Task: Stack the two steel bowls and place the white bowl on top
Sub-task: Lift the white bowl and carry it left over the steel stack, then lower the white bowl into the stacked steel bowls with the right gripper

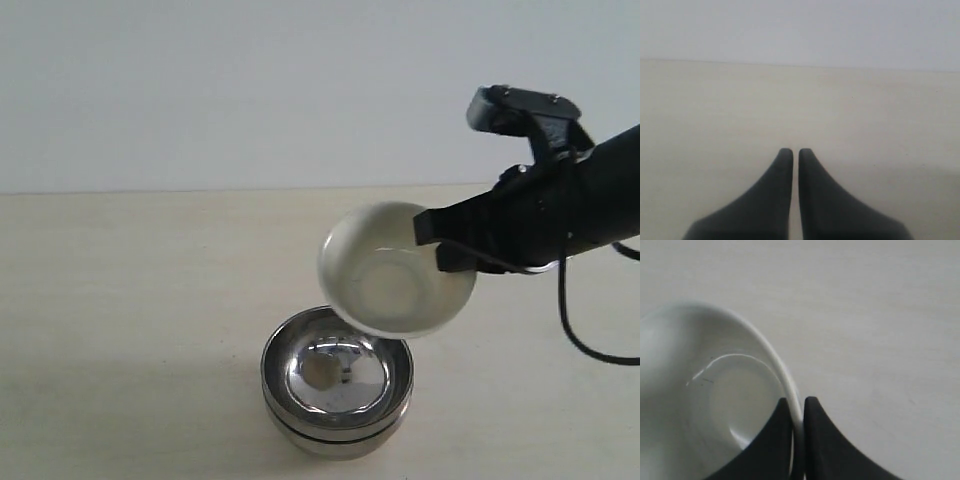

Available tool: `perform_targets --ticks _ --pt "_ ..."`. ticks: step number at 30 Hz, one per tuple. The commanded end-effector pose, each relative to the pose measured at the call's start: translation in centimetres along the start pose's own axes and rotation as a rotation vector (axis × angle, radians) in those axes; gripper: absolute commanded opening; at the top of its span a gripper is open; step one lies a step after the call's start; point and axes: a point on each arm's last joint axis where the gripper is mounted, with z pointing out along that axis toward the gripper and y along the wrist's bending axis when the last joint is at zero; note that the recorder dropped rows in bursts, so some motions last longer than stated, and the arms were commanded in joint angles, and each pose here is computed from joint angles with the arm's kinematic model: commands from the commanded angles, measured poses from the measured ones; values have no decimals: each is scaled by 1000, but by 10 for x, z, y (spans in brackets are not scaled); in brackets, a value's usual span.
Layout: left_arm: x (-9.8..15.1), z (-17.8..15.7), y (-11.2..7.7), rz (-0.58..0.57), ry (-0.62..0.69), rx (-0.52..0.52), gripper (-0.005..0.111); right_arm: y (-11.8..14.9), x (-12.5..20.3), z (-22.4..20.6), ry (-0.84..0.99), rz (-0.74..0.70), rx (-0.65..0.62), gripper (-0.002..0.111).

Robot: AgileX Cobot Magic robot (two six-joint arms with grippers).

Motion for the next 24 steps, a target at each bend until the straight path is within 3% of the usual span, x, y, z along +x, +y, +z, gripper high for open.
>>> perform_targets --ticks 1,7,24 --pt "0 0 0 -4 -7 5 4 16 8 29 36 -34 -31 0" --pt "0 0 0 -4 -7 5 4 19 20 63 88 -53 -13 0" --pt "0 0 0 -4 -7 5 4 12 30 83 141 -76 9 0"
